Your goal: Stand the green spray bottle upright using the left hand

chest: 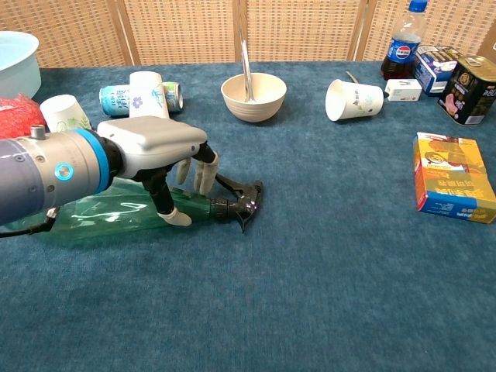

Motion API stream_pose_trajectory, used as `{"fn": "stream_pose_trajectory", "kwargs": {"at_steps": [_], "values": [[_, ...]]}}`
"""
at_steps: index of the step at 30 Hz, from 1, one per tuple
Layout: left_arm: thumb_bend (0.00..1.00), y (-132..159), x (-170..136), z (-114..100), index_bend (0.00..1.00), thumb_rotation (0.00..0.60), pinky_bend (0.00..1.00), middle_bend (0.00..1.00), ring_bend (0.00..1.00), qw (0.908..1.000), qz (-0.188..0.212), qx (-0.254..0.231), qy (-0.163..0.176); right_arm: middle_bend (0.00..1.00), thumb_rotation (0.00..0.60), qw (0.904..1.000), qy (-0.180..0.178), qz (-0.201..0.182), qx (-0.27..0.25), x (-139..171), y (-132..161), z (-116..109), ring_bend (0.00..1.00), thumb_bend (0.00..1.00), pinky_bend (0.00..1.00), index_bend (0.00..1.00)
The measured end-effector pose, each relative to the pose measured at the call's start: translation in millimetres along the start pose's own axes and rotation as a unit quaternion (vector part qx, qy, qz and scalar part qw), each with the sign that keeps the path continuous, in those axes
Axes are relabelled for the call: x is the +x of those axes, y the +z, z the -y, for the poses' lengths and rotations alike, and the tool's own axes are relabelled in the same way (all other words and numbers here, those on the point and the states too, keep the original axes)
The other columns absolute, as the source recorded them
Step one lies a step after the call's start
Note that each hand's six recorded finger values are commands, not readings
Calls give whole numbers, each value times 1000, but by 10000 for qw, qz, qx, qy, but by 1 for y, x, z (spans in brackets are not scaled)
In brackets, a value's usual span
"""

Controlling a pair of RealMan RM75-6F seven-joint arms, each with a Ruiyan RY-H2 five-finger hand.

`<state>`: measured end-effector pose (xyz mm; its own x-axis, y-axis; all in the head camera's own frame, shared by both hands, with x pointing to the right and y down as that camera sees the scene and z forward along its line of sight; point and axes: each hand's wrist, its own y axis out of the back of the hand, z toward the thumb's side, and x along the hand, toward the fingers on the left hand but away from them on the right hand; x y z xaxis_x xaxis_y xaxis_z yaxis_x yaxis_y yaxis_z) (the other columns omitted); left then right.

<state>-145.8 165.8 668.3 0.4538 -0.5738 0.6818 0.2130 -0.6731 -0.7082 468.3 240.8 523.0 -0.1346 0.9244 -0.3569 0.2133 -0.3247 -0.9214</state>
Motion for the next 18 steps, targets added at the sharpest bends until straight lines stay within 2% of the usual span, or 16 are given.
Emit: {"fn": "stream_pose_trajectory", "kwargs": {"at_steps": [3, 6, 8, 10, 18], "values": [[335, 0, 2, 0, 508, 600, 659, 433, 469, 9999, 21, 139, -66, 306, 600, 10000, -4, 0, -17, 1, 0, -1, 10, 282, 104, 266], [335, -2, 3, 1, 484, 600, 663, 409, 451, 9994, -3, 289, -172, 306, 600, 10000, -17, -13, -43, 1, 1, -2, 10, 282, 104, 266], [334, -4, 3, 3, 460, 600, 630, 390, 428, 9991, -39, 338, -242, 306, 600, 10000, -20, -17, -80, 2, 1, -2, 10, 281, 104, 266], [334, -6, 3, 4, 422, 600, 552, 356, 392, 9988, -89, 347, -328, 306, 600, 10000, -11, -17, -95, 2, 1, -2, 10, 282, 104, 266], [334, -16, 0, 8, 339, 600, 410, 273, 276, 9970, -222, 427, -599, 306, 600, 9998, -32, -72, -174, 3, 4, -4, 10, 282, 104, 264]]}}
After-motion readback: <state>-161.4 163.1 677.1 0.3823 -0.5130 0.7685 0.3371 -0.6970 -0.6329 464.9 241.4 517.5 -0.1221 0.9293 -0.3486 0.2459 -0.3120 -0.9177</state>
